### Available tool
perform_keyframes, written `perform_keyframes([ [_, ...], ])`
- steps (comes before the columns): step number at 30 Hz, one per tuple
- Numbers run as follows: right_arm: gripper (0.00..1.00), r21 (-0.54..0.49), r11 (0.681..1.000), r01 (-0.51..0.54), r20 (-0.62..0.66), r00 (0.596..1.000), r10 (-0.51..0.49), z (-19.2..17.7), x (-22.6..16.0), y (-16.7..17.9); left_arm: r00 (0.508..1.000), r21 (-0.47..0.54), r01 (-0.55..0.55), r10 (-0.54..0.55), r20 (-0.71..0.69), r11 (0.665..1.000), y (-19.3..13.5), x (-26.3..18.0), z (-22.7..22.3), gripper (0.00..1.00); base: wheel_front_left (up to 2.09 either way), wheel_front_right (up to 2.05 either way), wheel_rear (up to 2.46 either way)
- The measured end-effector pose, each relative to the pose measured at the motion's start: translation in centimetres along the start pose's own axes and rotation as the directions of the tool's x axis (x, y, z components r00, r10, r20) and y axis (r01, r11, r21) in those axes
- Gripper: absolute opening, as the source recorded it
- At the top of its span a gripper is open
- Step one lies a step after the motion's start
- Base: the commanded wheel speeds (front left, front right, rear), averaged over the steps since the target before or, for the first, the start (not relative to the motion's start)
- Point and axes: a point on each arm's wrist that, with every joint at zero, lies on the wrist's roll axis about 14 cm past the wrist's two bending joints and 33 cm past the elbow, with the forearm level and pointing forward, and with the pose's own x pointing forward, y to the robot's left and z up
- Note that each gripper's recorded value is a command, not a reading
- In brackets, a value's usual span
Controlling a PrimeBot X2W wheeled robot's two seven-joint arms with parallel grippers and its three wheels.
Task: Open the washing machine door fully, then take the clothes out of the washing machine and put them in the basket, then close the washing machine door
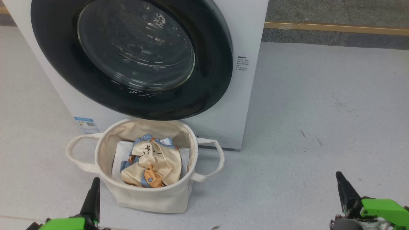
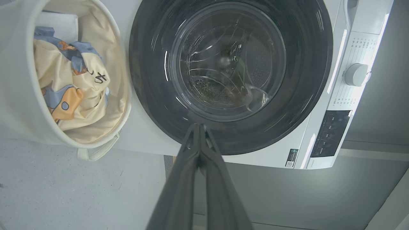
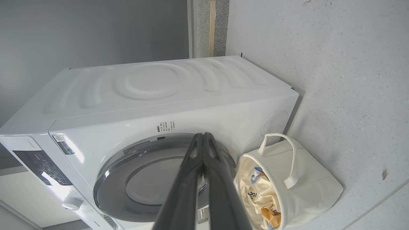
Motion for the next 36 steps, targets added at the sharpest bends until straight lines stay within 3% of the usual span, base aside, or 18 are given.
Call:
perform_keyframes([
  [36,0.0,0.0,1.0,0.0,0.0,1.0,0.0,0.0,0.0,0.01,1.0,0.0,0.0,0.0,0.0,1.0,0.0,0.0,0.0,0.0,0.0,0.0,0.0],
])
